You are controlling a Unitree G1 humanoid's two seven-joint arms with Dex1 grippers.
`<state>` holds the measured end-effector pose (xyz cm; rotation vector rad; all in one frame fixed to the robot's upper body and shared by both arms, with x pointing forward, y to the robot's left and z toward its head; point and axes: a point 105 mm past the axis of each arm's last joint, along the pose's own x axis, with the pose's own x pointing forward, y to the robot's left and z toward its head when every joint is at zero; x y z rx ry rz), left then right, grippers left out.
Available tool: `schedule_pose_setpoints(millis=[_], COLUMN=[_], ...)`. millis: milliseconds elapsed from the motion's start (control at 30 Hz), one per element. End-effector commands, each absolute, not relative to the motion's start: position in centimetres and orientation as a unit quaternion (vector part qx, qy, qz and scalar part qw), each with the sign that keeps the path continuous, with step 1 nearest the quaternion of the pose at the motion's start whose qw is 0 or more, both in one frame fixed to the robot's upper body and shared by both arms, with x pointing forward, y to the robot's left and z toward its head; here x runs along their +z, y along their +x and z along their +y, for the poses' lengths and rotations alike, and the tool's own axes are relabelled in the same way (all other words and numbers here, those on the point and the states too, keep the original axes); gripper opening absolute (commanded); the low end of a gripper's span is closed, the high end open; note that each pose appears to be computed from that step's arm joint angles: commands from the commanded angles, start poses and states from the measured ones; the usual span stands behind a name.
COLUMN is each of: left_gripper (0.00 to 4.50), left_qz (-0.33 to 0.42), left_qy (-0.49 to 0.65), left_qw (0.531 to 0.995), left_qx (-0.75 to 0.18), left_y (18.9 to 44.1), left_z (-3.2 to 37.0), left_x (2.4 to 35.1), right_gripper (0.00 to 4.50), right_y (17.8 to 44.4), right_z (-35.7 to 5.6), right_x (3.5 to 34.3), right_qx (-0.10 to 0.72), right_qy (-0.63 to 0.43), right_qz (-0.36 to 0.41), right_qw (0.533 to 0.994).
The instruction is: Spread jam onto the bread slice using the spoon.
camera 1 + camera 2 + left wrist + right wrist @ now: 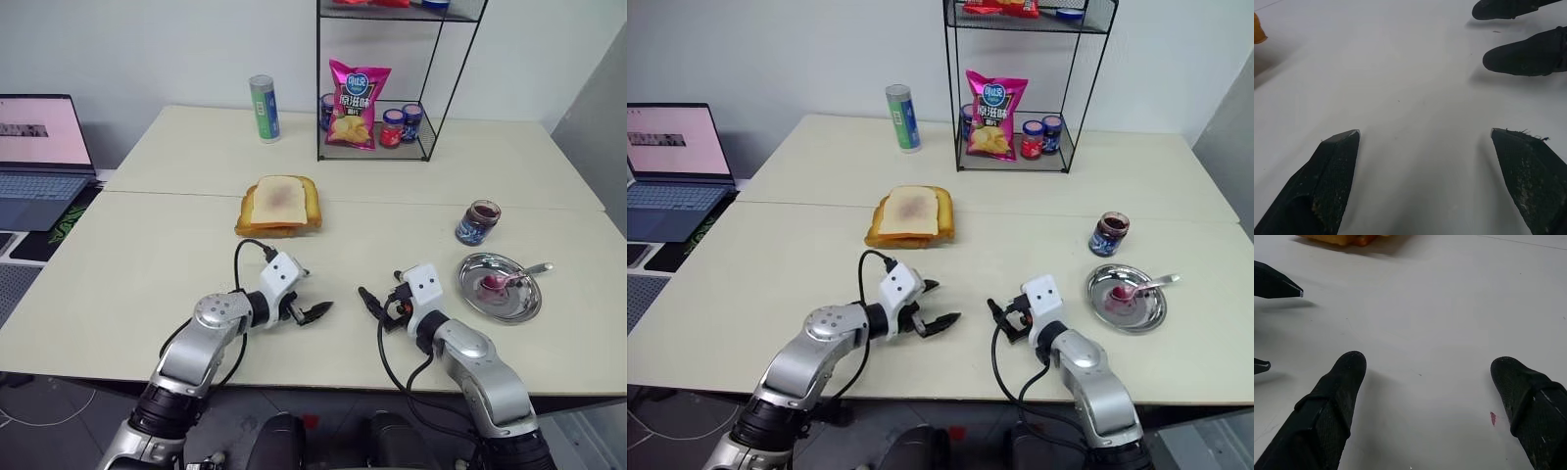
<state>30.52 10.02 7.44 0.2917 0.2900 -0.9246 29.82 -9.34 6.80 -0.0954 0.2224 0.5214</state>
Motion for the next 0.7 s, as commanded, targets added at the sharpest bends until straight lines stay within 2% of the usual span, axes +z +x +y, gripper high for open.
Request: schedule_pose_setpoints(millis=[33,133,367,433,533,600,700], left_gripper=[4.47,4.47,4.47,4.47,4.47,4.47,4.47], left_qz=[0.117,0.110,0.132,0.156,0.130,0.105,0.059], left_qy=[0.129,0.116,0.136,0.051,0.029,0.029,-0.017], left_qw=[0.874,0.872,0.858,0.851,0.840,0.862,0.909], left_qx=[-0.453,-0.462,-0.478,-0.499,-0.526,-0.495,-0.413], left_y=[30.2,30.1,29.6,28.8,27.8,29.0,32.0], left_z=[9.7,9.8,10.5,10.5,11.2,12.0,13.8], left_x=[9.0,10.2,10.3,12.6,17.2,18.7,20.7], right_gripper=[4.50,4.50,4.50,4.50,4.50,4.50,4.50], right_y=[29.8,29.9,29.6,29.5,29.3,29.2,29.5], right_z=[-9.6,-9.7,-9.6,-9.9,-10.6,-10.6,-10.2], right_x=[8.4,9.4,10.3,11.6,13.4,14.1,15.1], right_qx=[0.273,0.289,0.335,0.348,0.375,0.392,0.405], right_qy=[-0.059,-0.061,-0.082,-0.066,-0.067,-0.076,-0.097], right_qz=[0.080,0.069,0.060,0.048,0.041,0.039,0.023], right_qw=[0.957,0.953,0.937,0.934,0.924,0.916,0.909])
